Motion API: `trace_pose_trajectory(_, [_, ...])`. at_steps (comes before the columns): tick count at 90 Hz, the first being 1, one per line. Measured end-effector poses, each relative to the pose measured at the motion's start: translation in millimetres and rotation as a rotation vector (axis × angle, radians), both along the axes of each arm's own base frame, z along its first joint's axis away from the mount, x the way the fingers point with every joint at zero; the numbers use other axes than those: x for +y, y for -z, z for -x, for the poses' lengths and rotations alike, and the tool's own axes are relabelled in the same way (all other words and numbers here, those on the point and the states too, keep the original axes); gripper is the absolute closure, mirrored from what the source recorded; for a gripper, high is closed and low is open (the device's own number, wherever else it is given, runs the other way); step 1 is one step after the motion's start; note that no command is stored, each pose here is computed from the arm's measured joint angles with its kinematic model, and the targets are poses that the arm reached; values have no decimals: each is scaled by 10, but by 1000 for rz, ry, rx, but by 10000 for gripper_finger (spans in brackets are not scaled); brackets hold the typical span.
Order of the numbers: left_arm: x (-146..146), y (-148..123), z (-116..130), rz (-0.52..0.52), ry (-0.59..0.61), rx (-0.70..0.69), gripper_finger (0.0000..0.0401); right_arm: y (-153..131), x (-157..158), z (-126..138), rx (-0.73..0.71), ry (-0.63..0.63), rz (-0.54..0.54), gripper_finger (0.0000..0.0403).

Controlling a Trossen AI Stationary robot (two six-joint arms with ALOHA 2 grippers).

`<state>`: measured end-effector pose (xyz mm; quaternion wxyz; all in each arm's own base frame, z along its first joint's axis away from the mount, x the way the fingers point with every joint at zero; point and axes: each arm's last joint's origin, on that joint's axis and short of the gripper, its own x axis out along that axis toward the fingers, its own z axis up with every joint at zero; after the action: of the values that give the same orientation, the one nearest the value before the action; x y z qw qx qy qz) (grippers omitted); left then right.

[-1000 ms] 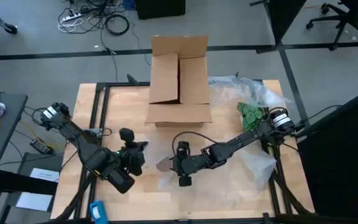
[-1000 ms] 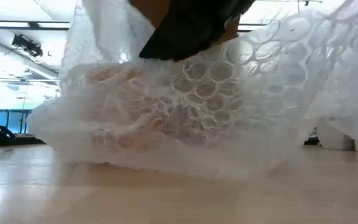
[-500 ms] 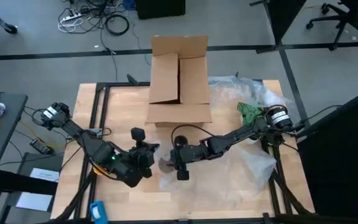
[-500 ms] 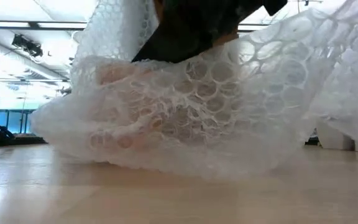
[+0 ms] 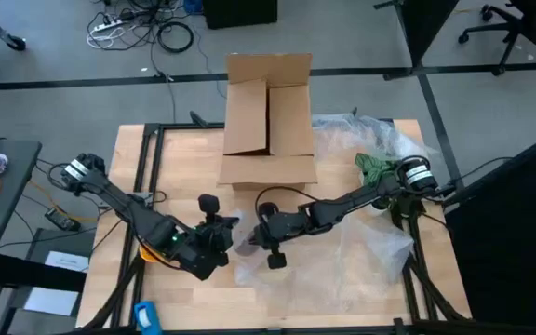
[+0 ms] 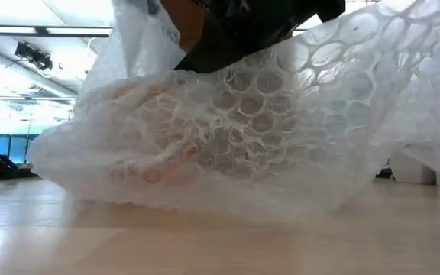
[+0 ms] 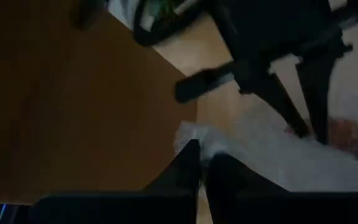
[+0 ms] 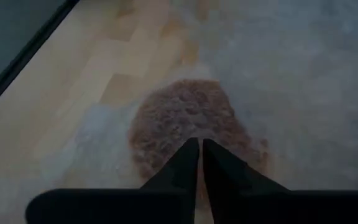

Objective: Wrap mug
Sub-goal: Wrap the orange cup with the bubble wrap

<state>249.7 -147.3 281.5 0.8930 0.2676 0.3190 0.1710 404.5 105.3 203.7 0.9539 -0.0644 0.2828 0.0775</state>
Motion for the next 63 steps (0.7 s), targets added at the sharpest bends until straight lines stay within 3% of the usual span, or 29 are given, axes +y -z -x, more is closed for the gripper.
trace_pose_trajectory(24, [-30, 170, -17, 64, 56, -3, 401, -216, -7, -40, 93, -27, 57, 403])
trace_pose_trajectory(53, [-20, 170, -14, 19, 50, 1, 401, -663, -10, -27, 237, -39, 114, 403])
trace_pose_trajectory(63, [-15, 169, -11, 8, 42, -3, 401, -860, -34, -55, 192, 98, 132, 403])
